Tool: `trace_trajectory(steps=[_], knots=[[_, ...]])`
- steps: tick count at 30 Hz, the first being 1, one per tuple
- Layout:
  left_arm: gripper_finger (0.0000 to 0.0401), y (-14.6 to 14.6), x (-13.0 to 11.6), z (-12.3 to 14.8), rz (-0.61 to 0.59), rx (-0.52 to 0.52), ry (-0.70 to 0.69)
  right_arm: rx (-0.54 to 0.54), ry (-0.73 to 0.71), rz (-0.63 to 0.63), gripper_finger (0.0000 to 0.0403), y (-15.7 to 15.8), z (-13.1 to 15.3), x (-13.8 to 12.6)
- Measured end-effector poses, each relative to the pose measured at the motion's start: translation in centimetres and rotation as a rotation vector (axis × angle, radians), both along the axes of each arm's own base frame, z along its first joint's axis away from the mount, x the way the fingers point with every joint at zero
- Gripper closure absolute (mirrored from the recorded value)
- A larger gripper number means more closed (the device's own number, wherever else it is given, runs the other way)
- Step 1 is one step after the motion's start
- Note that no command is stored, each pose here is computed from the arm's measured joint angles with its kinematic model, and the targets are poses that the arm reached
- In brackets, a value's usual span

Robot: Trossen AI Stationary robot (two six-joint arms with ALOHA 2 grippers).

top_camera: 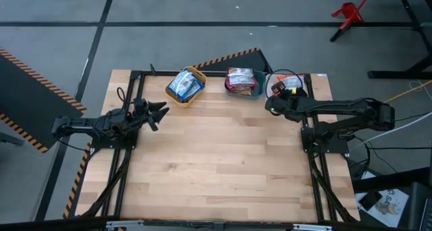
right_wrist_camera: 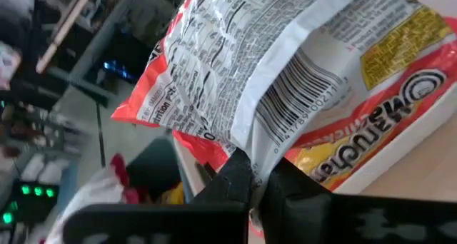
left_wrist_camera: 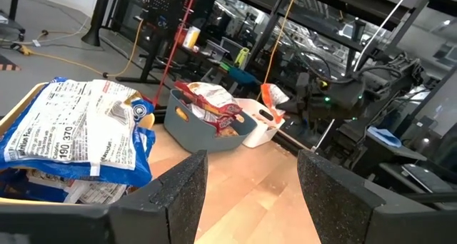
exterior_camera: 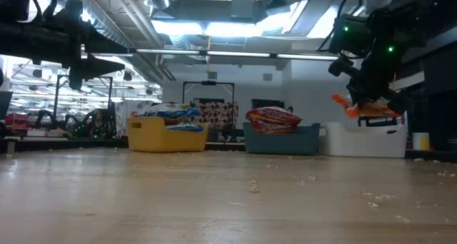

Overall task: Sort Maruchan noodles
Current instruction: Put the orange noodle pack into the white bin

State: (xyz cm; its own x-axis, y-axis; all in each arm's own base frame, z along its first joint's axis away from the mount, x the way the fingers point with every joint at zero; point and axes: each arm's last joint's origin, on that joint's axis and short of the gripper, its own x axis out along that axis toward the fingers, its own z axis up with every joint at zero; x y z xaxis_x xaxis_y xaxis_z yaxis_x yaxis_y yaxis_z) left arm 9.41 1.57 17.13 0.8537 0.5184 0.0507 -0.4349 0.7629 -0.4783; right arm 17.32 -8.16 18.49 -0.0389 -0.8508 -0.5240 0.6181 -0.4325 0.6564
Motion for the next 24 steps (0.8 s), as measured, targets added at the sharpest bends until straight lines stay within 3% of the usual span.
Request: trace_trajectory(steps=[6,11,19,24], knots=[[0.0189,0.0,0.0,0.0,0.000,-0.001,0.000,-0.010,-0.073,-0.081,0.0403,-0.2,-0.7,-0.3],[0.0189,0.0,0.0,0.0,0.001,-0.017,-0.010,0.040,-0.042,-0.097,0.0403,-0.7,-1.5,-0.2],[0.0189,0.0,0.0,0.0,0.002,-0.016,-0.010,0.117,0.093,-0.034,0.0402,-1.1,-2.8,0.1],[0.0189,0.0,0.0,0.0,0.005,-0.016,-0.010,0.118,0.180,0.044,0.0379,-1.2,-2.7,0.3]])
